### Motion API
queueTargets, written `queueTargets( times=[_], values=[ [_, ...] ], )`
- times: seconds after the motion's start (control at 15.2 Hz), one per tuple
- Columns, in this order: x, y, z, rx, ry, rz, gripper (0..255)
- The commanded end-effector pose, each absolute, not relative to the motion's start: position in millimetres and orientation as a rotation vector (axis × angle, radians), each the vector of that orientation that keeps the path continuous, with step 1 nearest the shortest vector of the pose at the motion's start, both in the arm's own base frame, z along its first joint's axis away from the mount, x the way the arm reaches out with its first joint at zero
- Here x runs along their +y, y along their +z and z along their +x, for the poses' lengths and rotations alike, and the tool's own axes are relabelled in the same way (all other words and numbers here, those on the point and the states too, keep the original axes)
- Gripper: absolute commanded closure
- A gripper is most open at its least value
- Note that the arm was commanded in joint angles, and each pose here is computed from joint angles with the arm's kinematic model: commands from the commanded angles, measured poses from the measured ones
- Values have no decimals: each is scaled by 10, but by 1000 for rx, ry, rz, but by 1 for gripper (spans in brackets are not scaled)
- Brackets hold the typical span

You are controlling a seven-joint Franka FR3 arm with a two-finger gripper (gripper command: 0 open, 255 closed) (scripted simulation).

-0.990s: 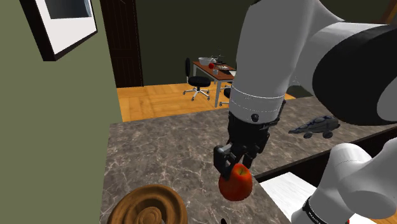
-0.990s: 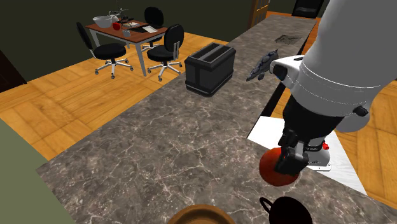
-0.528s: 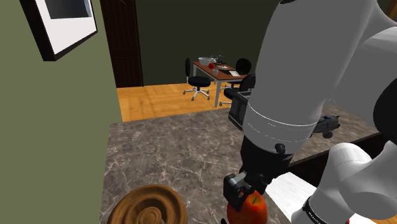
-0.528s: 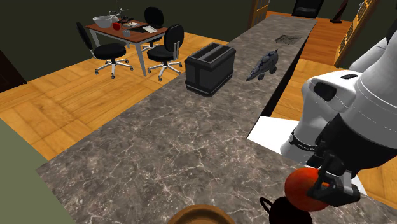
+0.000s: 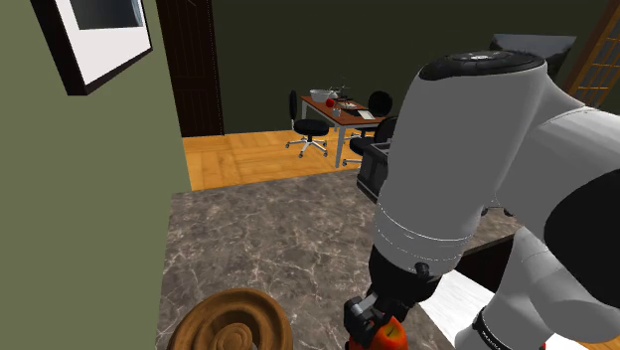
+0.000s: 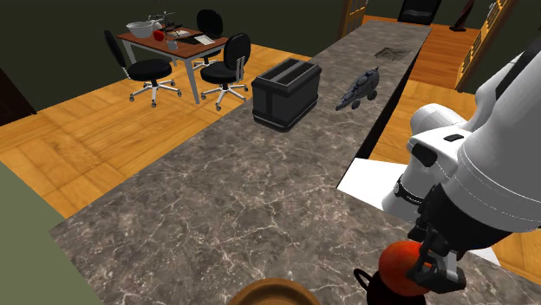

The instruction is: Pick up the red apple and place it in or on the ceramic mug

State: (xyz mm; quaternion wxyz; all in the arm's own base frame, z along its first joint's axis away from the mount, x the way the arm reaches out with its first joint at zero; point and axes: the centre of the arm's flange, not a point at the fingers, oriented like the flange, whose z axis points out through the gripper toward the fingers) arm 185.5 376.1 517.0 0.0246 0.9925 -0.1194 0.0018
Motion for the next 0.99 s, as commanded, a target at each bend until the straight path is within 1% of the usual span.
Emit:
queueTargets(
  times=[0.0, 0.53, 0.92],
  values=[
    [3769, 5068, 1854, -370, 6, 3070, 255],
    [3769, 4623, 1854, -370, 6, 3070, 255],
    [3769, 4623, 1854, -370, 6, 3070, 255]
  ],
)
